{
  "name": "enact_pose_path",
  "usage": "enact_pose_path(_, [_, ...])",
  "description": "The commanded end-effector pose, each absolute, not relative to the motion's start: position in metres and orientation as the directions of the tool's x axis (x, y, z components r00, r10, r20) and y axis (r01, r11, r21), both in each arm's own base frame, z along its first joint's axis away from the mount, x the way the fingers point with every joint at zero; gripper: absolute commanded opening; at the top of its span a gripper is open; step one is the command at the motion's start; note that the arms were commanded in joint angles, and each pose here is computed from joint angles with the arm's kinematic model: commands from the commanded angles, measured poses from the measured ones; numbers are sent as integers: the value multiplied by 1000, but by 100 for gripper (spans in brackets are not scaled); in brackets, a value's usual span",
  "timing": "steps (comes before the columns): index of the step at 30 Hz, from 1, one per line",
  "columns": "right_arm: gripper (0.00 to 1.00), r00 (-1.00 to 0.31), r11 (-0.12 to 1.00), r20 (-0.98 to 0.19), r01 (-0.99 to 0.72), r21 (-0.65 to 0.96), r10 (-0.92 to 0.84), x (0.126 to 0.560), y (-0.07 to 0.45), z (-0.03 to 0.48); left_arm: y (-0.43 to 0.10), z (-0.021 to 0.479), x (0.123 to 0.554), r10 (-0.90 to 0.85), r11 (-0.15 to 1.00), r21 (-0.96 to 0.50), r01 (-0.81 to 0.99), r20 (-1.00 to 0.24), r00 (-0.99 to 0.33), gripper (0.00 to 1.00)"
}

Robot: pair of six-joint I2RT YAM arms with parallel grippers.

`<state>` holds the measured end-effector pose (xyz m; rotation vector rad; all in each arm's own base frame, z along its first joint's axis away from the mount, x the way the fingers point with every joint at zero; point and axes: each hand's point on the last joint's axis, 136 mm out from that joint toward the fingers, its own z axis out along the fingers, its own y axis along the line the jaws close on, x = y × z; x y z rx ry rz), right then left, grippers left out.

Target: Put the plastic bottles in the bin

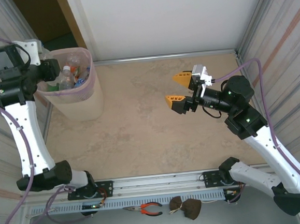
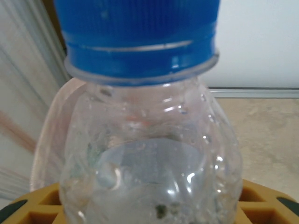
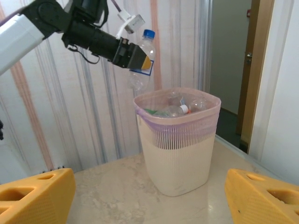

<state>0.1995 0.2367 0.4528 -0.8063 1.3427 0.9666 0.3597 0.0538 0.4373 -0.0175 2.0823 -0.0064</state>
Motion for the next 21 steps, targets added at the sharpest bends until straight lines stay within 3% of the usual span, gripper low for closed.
enact_pose_path(1, [82, 26, 388, -994, -921, 16, 103, 193, 234, 464, 82, 432, 371, -36, 994, 19, -105, -867, -496, 46])
enact_pose_path(12, [82, 26, 392, -995, -920, 14, 95, 190, 230, 454, 127, 367, 414, -191, 976, -83, -199, -766, -614, 44])
enact_pose_path(21, [82, 24, 393, -996, -920, 12, 86, 190, 227, 447, 122, 309, 414, -268, 963, -159, -216, -600, -753, 44])
